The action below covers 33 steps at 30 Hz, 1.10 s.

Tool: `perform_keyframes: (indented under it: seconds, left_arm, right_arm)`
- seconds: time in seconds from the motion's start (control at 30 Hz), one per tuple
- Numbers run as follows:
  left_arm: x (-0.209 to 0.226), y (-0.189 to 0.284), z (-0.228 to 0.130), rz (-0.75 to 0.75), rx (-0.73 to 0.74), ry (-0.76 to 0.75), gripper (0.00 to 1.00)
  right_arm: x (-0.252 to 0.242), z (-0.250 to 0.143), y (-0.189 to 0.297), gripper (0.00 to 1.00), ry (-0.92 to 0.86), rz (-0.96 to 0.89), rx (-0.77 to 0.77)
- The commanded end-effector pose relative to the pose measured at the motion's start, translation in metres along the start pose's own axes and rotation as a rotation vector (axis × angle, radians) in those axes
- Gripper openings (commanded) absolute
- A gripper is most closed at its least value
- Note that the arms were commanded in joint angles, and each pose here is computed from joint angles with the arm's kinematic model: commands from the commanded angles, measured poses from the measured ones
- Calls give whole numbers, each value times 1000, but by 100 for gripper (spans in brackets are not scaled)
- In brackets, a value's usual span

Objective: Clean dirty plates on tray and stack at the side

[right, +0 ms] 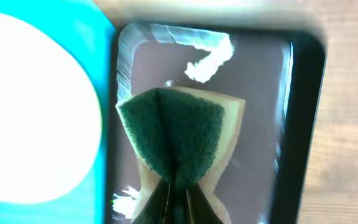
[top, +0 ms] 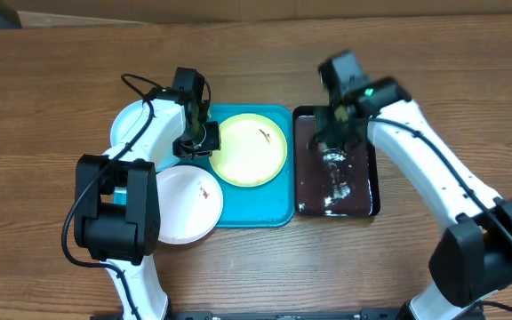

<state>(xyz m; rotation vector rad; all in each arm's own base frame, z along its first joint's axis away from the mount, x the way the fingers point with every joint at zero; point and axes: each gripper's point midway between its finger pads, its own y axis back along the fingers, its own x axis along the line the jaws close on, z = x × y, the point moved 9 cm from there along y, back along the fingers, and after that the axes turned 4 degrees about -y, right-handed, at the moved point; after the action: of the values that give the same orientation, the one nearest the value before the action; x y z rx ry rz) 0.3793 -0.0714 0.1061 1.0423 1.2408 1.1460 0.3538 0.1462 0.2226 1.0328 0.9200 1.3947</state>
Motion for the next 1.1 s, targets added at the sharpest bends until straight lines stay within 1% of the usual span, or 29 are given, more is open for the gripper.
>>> perform_keyframes:
  seconds: [0.0,0.23,0.43,0.53,0.57,0.77,0.9,1.07]
  left_arm:
    - [0,-8,-5,19,30,-26,4]
    - [2,-8,-5,39,29,-26,4]
    - [2,-8,-5,38,29,-26,4]
    - [2,-8,-5,38,29,-25,4]
    - [2,-8,-5,38,29,-25,4]
    - [2,-8,-5,38,29,-26,4]
    - [2,-8,-5,38,29,-25,4]
    - [2,-8,-5,38,29,-26,4]
  right_arm:
    - [20,25,45,4,11,168,-113]
    - [58,21,38,4,87,248,-128]
    - [93,11,13,4,177,100,-193]
    - [105,6,-8,4,211,44,-192]
    - [111,3,-23,4,225,22,-183]
    - [118,1,-70,4,264,-24,-149]
    - [118,2,-87,4,273,-69,-159]
    - [119,-1,-103,4,288,-76,-138]
